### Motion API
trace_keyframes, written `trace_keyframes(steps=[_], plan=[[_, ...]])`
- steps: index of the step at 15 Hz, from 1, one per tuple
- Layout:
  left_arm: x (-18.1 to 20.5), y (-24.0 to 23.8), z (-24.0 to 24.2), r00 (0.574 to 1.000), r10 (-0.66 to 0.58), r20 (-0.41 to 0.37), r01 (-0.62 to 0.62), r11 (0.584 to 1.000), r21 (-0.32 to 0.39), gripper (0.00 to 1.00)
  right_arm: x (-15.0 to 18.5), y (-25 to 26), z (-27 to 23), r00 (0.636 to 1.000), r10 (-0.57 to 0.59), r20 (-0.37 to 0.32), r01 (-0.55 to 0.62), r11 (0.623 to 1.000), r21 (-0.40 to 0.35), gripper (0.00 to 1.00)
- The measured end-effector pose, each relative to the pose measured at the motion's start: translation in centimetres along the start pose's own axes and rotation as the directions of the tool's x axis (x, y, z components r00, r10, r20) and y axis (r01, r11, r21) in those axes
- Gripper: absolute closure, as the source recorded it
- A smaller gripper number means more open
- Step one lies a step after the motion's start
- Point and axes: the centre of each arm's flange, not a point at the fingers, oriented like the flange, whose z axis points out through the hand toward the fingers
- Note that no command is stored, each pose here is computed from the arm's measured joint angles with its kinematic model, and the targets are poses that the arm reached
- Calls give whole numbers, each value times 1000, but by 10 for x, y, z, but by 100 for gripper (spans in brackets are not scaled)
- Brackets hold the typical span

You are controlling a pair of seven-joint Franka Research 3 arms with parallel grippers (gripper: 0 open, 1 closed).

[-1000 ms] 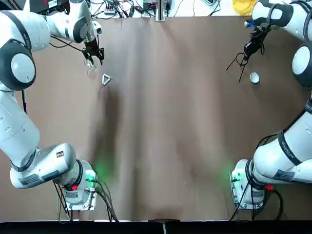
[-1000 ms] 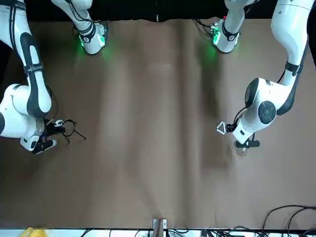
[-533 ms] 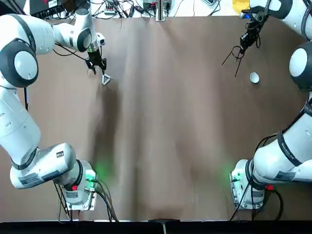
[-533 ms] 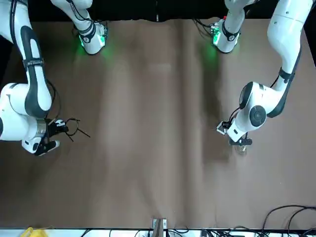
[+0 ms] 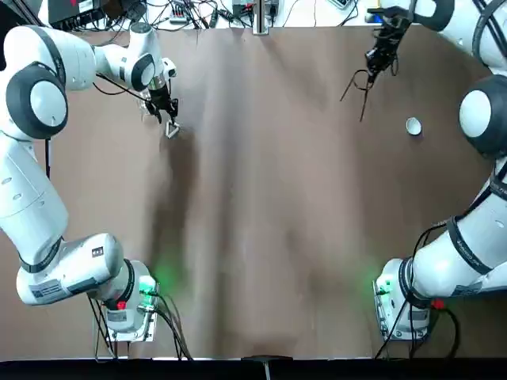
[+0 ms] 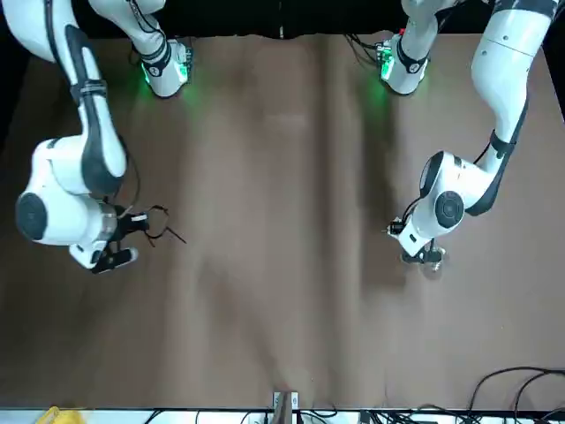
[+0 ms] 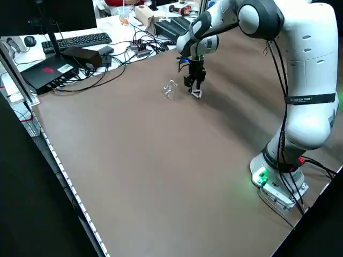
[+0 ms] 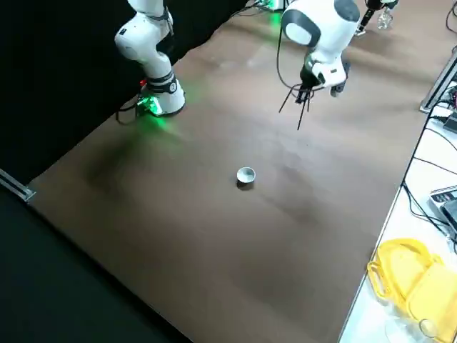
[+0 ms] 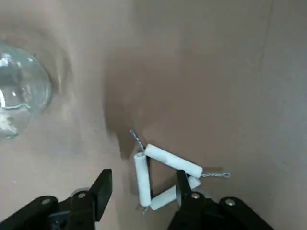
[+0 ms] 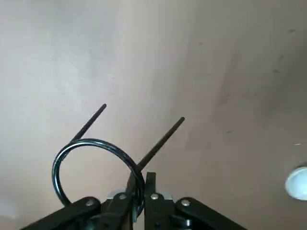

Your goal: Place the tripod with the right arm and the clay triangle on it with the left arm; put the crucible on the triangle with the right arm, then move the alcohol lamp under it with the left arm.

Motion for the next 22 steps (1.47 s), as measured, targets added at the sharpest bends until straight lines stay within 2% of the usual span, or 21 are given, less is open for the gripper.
trace_keyframes(steps=[3,4,11,15,16,17,19,22], plan=[[0,-5,4,1000,-5,5,5,1000,5,42,6,-48,-5,997,78,-16,-77,996,41,93],[0,-4,5,1000,-4,7,4,1000,4,45,7,-61,-7,995,101,-20,-100,994,41,93],[0,-3,15,1000,-1,23,1,1000,1,52,6,-135,-9,982,188,-31,-186,982,42,93],[0,-3,15,1000,1,23,-1,1000,2,58,7,-159,-6,977,205,-51,-202,978,57,93],[0,-3,15,1000,1,23,-1,1000,3,64,8,-163,-5,975,212,-61,-208,976,59,93],[0,-3,15,1000,0,23,0,1000,3,64,10,-167,-3,973,218,-70,-214,975,61,93],[-1,-3,16,1000,-5,24,5,1000,3,71,12,-175,4,971,228,-71,-224,973,60,93],[-1,-2,20,999,-8,31,8,1000,1,71,20,-200,16,961,266,-72,-262,963,59,93]])
